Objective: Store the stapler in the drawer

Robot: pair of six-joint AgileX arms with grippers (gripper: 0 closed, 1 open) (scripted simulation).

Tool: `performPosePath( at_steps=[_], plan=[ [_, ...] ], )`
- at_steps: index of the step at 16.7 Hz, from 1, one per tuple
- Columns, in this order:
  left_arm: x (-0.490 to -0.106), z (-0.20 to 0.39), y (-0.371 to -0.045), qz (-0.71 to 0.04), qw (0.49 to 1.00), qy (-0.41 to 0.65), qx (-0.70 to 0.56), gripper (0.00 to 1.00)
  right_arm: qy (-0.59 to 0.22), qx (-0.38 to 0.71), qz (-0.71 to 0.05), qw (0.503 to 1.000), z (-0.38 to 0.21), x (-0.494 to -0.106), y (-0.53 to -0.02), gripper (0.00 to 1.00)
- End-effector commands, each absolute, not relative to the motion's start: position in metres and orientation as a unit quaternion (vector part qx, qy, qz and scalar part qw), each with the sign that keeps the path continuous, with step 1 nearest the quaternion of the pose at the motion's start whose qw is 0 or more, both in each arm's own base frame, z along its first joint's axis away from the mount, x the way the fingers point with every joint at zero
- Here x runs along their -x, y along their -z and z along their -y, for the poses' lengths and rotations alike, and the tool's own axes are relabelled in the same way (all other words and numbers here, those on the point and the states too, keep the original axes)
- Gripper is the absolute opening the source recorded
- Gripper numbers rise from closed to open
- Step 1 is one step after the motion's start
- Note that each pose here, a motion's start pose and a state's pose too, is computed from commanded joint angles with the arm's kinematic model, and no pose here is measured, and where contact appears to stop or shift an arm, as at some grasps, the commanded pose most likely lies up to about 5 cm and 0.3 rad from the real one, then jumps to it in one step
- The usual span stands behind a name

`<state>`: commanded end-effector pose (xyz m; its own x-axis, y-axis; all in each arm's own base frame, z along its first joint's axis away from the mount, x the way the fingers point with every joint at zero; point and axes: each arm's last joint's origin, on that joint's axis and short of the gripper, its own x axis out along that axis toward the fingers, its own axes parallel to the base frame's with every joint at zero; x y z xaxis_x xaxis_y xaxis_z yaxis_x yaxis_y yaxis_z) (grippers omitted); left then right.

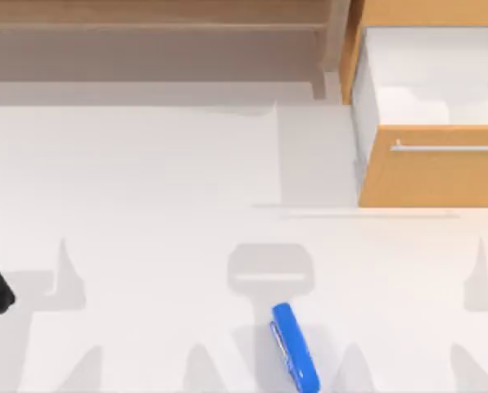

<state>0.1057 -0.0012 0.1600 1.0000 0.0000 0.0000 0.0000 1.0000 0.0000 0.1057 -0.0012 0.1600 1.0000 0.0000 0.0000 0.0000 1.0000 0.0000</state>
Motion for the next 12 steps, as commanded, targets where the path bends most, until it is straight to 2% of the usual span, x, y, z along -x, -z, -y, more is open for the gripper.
performPosePath(
  at_steps=[3,6,9,12],
  plan=[
    [-0.106,0.001,-0.16,0.0,1.0,0.0,0.0,1.0,-0.003,-0.002,-0.004,1.0,0.001,-0.106,-0.161,1.0],
    [-0.106,0.001,-0.16,0.0,1.0,0.0,0.0,1.0,-0.03,-0.017,-0.041,0.999,-0.005,-0.108,-0.174,1.0],
    [-0.106,0.001,-0.16,0.0,1.0,0.0,0.0,1.0,-0.072,-0.039,-0.118,0.99,-0.017,-0.116,-0.195,1.0],
    [-0.106,0.001,-0.16,0.0,1.0,0.0,0.0,1.0,-0.114,-0.052,-0.233,0.964,-0.038,-0.137,-0.214,1.0]
  ],
)
